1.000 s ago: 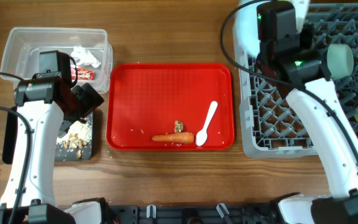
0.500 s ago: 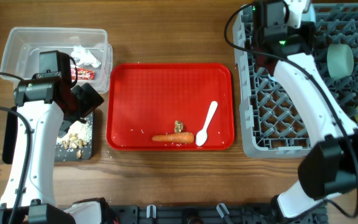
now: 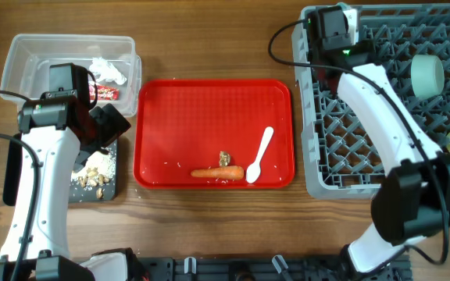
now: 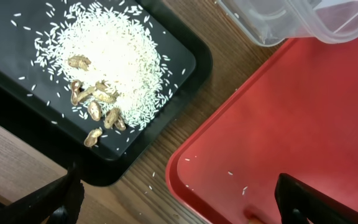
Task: Sort waste into correct bins and load items into the dishwasher rack
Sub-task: 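Stand the plate upright in the rack and open the right gripper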
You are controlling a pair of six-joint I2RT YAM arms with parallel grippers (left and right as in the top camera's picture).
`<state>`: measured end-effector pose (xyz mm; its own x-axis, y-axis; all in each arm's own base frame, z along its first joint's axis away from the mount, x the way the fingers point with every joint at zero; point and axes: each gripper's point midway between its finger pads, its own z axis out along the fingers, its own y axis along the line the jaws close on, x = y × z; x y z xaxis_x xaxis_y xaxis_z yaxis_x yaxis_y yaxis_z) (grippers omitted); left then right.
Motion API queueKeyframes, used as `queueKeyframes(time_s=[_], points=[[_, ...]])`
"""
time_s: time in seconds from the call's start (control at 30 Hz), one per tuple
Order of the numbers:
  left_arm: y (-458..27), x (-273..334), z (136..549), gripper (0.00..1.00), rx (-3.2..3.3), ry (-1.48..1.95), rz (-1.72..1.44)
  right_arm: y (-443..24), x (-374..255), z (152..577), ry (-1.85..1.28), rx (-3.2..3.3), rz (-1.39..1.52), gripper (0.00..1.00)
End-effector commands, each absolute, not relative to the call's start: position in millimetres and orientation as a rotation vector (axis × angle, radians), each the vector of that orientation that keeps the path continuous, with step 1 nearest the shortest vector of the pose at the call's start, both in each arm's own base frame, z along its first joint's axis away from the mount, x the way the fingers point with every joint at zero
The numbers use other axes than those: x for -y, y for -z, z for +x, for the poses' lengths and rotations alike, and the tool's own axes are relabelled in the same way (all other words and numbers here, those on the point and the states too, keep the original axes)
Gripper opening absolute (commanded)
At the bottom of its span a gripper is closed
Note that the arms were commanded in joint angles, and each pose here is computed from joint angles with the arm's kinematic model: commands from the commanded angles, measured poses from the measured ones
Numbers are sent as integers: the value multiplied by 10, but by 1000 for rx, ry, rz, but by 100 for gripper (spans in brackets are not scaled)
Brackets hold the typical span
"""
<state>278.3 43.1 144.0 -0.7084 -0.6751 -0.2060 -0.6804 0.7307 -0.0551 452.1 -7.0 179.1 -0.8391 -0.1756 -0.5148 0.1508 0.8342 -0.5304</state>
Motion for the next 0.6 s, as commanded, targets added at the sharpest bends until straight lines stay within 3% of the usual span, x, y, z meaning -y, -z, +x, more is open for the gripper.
queueKeyframes(time_s=[0.0,0.03,0.2,0.47,0.57], points=[[-1489,-445,2799,100,-2694,-25,-1093,-2205,-417,4338,320,-2437,-104,74],[-1489,-446,2799,100,-2694,-25,-1093,-2279,-552,4282,207,-2435,-137,78],[-1490,-445,2803,100,-2692,-24,-1093,-2503,-1193,3854,-324,-2467,-202,78],[-1491,-438,2812,100,-2691,-18,-1090,-1695,-1729,3144,-465,-2826,131,100],[-1491,-438,2811,100,-2692,-18,-1090,-1352,-1887,2912,-470,-2909,293,100]])
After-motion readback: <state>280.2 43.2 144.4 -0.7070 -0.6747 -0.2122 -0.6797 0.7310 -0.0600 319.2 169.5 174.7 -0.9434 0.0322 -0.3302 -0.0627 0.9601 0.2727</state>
